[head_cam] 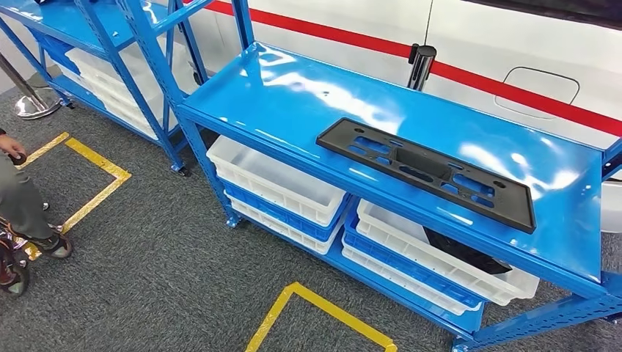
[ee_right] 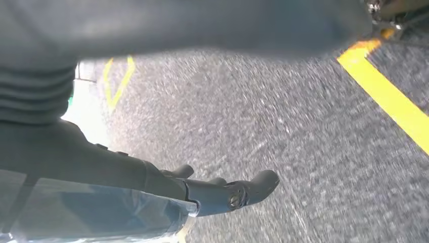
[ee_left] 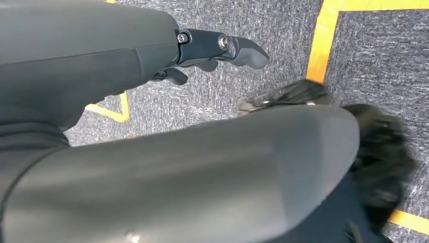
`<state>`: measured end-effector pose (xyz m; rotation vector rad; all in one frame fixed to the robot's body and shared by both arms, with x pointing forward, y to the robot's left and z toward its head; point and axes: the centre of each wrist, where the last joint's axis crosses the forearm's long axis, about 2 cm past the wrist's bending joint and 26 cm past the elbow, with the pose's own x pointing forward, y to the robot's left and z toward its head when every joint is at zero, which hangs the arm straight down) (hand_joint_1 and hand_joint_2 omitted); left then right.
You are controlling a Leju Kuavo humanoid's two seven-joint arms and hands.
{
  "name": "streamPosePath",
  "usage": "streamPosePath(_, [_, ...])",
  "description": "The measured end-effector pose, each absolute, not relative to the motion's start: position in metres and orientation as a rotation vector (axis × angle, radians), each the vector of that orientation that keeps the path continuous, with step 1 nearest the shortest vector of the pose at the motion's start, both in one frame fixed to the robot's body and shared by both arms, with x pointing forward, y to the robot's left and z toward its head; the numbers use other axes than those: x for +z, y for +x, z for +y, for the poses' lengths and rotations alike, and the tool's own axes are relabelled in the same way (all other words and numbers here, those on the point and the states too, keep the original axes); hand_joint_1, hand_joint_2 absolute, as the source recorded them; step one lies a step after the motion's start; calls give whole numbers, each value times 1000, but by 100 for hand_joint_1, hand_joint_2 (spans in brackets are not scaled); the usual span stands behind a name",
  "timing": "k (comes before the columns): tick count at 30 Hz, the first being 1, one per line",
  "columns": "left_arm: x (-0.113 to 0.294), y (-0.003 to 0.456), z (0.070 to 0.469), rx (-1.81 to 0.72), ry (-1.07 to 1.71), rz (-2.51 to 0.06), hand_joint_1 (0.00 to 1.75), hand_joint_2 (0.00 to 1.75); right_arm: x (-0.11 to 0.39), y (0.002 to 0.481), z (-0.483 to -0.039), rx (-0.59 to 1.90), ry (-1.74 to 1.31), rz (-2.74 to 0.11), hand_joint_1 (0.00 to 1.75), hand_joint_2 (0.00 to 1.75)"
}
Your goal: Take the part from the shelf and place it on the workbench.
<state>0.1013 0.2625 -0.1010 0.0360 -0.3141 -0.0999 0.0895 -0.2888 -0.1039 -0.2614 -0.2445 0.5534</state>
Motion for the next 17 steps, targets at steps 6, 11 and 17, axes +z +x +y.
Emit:
streamPosePath(6, [-101, 102, 264, -99, 38, -316, 0, 0, -104, 88, -287, 538, -253, -241, 0, 175])
streamPosePath(11, [-101, 102, 263, -98, 36, -318, 0, 0, -104, 89, -288, 533, -250, -240, 0, 175])
streamPosePath(17, [-101, 102, 262, -97, 32, -315, 0, 0, -105, 86, -290, 530, -250, -232, 0, 175])
